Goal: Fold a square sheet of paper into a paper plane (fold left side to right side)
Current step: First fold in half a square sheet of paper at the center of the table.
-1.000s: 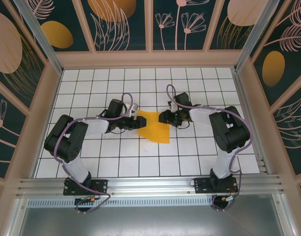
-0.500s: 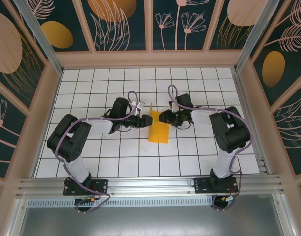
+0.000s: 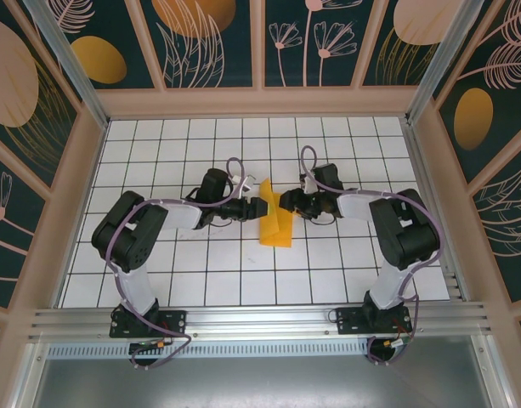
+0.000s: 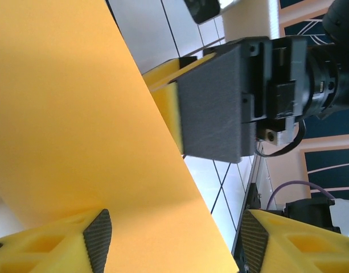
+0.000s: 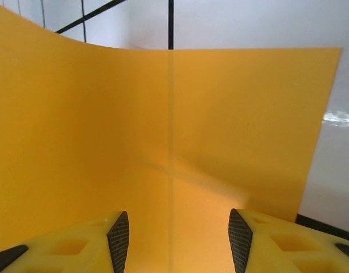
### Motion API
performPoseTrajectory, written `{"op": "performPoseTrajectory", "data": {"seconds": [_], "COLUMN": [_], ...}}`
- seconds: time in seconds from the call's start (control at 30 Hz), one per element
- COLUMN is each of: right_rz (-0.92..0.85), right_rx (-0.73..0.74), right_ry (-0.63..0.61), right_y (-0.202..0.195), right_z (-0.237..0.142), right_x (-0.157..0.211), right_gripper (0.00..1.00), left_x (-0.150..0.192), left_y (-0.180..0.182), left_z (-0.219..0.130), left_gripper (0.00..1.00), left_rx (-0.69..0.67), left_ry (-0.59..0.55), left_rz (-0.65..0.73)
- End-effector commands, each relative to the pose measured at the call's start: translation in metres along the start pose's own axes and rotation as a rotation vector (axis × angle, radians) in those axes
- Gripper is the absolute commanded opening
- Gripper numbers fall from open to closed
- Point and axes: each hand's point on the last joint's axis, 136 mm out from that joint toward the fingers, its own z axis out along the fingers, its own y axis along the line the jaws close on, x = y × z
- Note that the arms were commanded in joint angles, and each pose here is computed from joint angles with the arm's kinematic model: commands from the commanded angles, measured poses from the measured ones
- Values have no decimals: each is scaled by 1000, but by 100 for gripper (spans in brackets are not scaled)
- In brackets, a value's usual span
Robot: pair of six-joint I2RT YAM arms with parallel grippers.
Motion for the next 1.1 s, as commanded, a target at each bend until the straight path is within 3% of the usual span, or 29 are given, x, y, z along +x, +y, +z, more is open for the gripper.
{"op": "performPoseTrajectory", "data": {"seconds": [0.0, 0.2, 0.53, 0.63, 0.83, 1.07], "right_rz": [-42, -62, -45, -47, -50, -17], "right_rx": [-104, -201, -215, -224, -195, -80], "right_ry": [-76, -60, 16, 38, 32, -1], "right_y": [31, 55, 58, 59, 52, 19], "right_z": [-22, -28, -4, 1, -2, -15], "right_x": [-16, -14, -6, -2, -1, 1], "right_gripper": [55, 58, 52, 40, 0, 0], "left_x": [-3, -4, 0, 1, -2, -15], "left_y": [-5, -3, -1, -1, -2, -5], "left_z": [4, 6, 5, 5, 2, -16], "left_gripper": [60, 57, 57, 57, 58, 66], "left_rx": [25, 22, 15, 17, -6, -131], "left_ry": [7, 9, 17, 20, 4, -77], "left_rz": [14, 12, 6, 5, 20, 43]}}
